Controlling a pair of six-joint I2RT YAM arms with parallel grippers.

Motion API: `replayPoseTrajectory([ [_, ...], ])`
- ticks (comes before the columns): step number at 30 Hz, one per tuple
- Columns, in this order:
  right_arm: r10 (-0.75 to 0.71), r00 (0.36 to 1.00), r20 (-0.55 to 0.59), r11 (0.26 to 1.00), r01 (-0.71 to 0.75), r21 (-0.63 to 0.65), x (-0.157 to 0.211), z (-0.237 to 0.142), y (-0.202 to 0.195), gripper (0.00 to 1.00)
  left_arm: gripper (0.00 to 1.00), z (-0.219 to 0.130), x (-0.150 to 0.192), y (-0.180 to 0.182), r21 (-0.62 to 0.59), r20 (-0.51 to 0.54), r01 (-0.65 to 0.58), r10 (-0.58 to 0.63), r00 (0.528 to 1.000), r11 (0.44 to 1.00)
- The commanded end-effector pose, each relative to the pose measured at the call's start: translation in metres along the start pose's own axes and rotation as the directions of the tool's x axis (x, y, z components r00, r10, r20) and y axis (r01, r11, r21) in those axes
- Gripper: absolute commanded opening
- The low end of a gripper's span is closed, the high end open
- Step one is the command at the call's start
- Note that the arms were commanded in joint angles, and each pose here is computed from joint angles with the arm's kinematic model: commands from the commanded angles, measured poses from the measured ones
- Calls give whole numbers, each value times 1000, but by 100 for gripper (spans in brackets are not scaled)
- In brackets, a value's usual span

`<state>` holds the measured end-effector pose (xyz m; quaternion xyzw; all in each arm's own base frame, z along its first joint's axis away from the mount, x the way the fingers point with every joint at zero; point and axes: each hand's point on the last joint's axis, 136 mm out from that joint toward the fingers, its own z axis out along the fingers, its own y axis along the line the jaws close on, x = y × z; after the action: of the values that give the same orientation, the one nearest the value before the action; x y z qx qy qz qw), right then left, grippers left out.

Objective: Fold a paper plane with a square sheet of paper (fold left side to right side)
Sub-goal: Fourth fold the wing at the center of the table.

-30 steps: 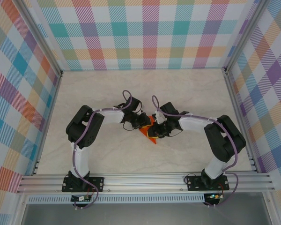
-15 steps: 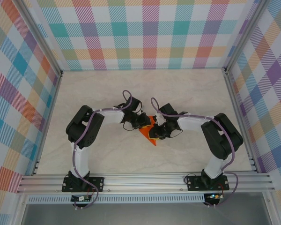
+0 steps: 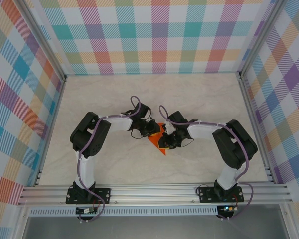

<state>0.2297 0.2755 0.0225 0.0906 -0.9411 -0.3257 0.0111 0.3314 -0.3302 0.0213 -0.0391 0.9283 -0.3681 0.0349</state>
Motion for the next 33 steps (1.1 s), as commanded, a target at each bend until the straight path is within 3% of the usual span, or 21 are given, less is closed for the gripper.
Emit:
replayPoseTrajectory([
  [1,19,998,-64,998,-15,64,20,7,-17,19,17,8,30,43,-159,-74,58,-70,995,986],
  [14,14,997,-75,992,-4,129,25,6,-27,19,17,9,30,44,-161,-73,58,-71,995,985],
  [33,47,986,-162,985,-19,171,67,-1,-42,10,17,9,29,49,-172,-70,63,-76,995,983],
])
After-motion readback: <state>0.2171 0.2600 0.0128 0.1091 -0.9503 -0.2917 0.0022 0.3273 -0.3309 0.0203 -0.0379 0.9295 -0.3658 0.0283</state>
